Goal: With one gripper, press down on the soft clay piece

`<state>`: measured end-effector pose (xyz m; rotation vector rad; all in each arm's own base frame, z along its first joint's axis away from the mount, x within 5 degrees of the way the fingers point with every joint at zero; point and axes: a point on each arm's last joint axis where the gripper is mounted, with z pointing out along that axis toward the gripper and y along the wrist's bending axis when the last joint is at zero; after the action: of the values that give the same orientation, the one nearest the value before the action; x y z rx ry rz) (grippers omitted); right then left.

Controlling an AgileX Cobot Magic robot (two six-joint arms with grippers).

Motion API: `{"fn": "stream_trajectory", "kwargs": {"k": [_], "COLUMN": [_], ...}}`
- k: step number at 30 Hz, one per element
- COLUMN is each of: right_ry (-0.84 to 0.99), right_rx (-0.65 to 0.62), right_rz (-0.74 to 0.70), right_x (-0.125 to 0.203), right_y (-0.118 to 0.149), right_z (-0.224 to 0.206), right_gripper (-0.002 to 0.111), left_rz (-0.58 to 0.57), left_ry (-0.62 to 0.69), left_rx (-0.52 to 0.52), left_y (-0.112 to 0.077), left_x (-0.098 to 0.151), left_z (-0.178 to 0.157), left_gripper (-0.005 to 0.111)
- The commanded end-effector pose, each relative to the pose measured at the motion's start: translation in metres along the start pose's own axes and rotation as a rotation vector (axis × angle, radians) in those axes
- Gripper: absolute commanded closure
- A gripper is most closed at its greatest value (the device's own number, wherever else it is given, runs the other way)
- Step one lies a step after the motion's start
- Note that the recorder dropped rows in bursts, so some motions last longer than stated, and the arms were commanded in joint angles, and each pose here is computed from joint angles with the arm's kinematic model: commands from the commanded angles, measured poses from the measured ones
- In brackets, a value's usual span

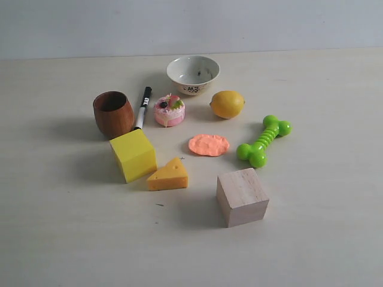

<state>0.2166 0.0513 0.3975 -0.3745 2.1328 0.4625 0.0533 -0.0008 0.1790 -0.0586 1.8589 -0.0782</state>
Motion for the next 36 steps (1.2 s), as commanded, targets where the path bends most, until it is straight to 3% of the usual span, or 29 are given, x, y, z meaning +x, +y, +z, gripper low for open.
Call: {"fn": "stream_trajectory", "kwargs": {"k": [1,9,16,36], "right_ry": [0.209,0.533,0.794,0.545], "right_rx": [0.001,-0.056,0.036,0.031], "right_rz": [-0.064,-0.093,-0.031,-0.039], "right_x": [0.013,0.057,0.094,0.071], "right_y": [0.013,0.046,0.038,0.039], "right_z": [0.049,0.141,0.195,0.221], "right_gripper": [0.108,0.108,0.108,0.108], "left_rz": [-0.004,-0.004,-0.004,-0.004], "left_ry": [-0.014,-0.014,-0.014,-0.014], "left_rx": [0.010,0.010,0.010,0.010], "left_y": [-0.001,-0.001,-0.001,-0.001], "left_x": [-0.002,-0.002,-0.002,-0.002], "left_z": [-0.001,-0.001,-0.001,-0.001], "left_gripper": [0.107,0.107,0.107,0.107]}}
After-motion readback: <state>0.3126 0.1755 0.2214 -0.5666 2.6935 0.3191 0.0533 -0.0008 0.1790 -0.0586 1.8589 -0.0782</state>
